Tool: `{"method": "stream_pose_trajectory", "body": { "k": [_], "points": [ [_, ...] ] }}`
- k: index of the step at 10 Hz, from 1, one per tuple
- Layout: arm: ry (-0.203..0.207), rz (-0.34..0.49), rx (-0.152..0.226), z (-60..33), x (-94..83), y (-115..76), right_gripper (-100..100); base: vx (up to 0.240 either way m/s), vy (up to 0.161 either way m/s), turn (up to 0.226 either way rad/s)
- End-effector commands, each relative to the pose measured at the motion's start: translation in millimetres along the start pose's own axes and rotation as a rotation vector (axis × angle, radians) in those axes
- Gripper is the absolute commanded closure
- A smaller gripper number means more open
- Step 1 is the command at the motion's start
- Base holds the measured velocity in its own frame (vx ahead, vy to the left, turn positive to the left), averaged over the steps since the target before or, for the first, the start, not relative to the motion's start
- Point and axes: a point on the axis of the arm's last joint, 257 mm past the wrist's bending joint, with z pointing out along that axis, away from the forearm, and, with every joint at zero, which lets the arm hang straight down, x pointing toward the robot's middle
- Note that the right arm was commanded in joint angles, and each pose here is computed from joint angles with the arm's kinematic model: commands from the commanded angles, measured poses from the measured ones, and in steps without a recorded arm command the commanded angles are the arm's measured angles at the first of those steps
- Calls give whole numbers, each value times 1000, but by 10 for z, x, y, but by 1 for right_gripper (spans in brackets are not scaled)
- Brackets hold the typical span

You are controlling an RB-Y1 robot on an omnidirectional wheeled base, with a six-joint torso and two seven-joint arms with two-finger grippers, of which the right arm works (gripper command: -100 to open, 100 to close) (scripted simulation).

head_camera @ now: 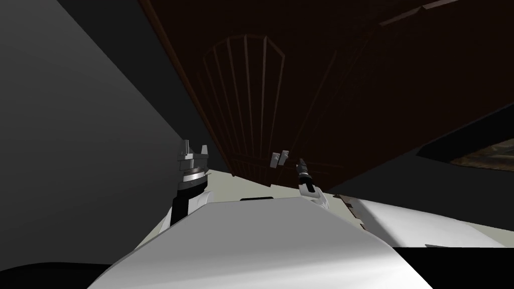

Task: Pull the door open

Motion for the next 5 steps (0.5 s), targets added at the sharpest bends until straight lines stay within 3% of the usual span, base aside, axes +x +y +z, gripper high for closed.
{"method": "stream_pose_trajectory", "body": {
  "k": [1,2,3,4,5],
  "points": [
    [44,26,-19,66,328,69,-100,216,54,191],
    [66,39,-30,93,493,110,-100,206,160,219],
    [50,30,-21,69,357,82,-100,91,81,34],
    [50,30,-21,69,357,82,100,-10,-13,-34],
    [50,30,-21,69,357,82,100,-31,-30,9]
  ]
}}
